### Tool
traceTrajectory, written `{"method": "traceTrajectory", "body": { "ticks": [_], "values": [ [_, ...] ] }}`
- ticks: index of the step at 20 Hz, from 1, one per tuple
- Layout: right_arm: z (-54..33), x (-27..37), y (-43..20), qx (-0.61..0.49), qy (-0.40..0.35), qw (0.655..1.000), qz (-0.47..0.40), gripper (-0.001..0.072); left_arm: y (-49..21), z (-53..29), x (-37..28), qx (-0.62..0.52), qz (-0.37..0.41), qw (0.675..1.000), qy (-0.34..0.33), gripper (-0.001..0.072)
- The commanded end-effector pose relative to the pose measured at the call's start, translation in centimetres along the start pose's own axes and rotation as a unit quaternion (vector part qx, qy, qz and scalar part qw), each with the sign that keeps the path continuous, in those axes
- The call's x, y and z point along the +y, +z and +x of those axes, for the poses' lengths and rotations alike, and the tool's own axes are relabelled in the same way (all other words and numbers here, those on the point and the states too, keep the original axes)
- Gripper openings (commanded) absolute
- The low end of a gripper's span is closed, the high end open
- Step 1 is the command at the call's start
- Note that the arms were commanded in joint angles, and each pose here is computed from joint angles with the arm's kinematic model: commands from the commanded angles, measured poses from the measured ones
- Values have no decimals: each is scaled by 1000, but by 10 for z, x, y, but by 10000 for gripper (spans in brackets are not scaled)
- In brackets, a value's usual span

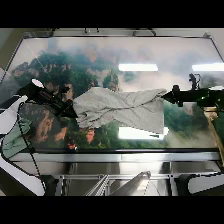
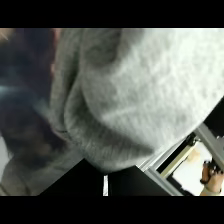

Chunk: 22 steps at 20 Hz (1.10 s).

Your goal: Fold the shirts.

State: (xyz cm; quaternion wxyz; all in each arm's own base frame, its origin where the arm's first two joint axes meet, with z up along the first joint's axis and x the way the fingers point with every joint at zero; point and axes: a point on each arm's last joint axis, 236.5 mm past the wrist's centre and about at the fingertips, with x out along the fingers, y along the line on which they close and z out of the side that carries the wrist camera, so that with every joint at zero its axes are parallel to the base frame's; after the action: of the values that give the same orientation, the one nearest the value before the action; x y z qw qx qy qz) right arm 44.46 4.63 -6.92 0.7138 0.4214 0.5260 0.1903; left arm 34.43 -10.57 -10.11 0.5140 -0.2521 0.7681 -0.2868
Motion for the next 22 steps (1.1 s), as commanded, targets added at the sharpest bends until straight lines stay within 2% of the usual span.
{"method": "traceTrajectory", "body": {
  "ticks": [1,4,5,7,8,10,11,12,13,16,18,19,20,22],
  "values": [
    [-10,22,-12,21,22,999,-20,16,16,-40,-31,-64,24,997,-46,19],
    [-54,77,-21,13,50,994,-93,15,-9,-96,-96,-109,93,985,-93,20],
    [-77,101,-25,1,57,990,-127,15,-27,-119,-128,-124,138,976,-115,20],
    [-135,161,-32,-60,64,975,-206,15,-74,-165,-205,-173,244,940,-165,20],
    [-170,195,-38,-108,66,960,-250,16,-102,-189,-247,-214,310,907,-187,21],
    [-234,250,-61,-196,42,924,-326,16,-188,-236,-335,-296,471,801,-222,29],
    [-260,275,-82,-230,30,905,-357,16,-229,-252,-367,-329,524,753,-225,29],
    [-277,297,-104,-258,19,884,-389,16,-269,-263,-395,-366,565,708,-212,30],
    [-290,317,-128,-284,8,860,-423,16,-298,-268,-412,-398,589,679,-183,30],
    [-310,370,-198,-334,-5,793,-510,16,-349,-271,-447,-485,623,609,-71,31],
    [-317,392,-226,-355,2,761,-543,16,-356,-277,-458,-522,620,585,-15,31],
    [-320,393,-228,-362,-2,756,-546,16,-350,-285,-455,-531,613,585,9,31],
    [-319,386,-220,-360,-14,764,-535,16,-334,-301,-445,-544,590,595,31,32],
    [-302,355,-193,-324,-12,818,-475,16,-292,-328,-415,-549,535,640,44,32]
  ]
}}
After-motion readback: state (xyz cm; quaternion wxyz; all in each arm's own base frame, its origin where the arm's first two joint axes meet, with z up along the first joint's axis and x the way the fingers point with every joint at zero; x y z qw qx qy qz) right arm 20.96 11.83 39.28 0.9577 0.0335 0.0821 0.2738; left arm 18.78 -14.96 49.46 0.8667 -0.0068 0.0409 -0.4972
